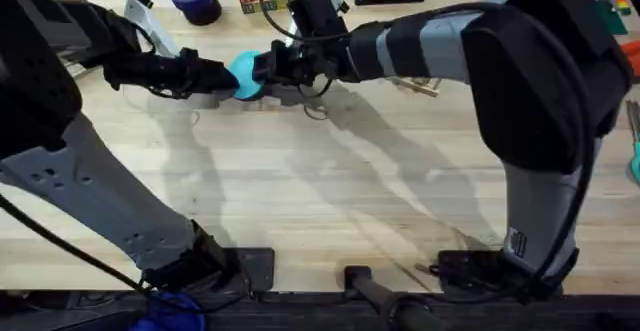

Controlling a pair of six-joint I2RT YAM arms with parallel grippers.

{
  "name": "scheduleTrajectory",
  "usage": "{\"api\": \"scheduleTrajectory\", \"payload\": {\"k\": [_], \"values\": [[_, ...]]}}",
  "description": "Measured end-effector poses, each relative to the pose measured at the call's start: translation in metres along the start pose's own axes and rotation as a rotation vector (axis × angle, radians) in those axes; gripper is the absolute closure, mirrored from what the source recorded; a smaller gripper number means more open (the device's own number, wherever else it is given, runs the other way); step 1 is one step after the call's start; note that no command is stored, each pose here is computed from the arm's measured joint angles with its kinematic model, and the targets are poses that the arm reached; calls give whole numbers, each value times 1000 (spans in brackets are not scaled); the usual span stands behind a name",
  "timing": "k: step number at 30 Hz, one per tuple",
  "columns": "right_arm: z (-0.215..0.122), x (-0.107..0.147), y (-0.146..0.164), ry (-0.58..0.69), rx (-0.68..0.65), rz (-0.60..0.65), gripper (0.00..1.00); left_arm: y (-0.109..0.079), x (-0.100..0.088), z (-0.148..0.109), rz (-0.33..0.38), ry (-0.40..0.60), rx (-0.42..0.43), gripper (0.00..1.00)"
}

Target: Pick up the plates from the table one by one and place each into a slot on the dish rack.

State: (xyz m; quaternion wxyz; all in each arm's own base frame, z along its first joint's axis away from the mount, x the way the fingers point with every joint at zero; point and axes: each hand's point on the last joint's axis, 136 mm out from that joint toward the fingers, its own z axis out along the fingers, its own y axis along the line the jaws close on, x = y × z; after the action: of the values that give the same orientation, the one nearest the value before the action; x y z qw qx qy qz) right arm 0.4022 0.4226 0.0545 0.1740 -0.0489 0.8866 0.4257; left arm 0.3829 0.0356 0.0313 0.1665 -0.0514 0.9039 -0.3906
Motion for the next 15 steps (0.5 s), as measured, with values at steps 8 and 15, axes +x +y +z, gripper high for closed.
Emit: {"api": "scheduleTrajectory", "payload": {"k": [8, 15], "values": [[0, -1, 1, -1, -6, 0, 971, 0, 0, 0, -4, -2, 2, 959], [0, -1, 2, 0, -10, -1, 971, 0, 0, -1, -18, -6, 9, 960]]}}
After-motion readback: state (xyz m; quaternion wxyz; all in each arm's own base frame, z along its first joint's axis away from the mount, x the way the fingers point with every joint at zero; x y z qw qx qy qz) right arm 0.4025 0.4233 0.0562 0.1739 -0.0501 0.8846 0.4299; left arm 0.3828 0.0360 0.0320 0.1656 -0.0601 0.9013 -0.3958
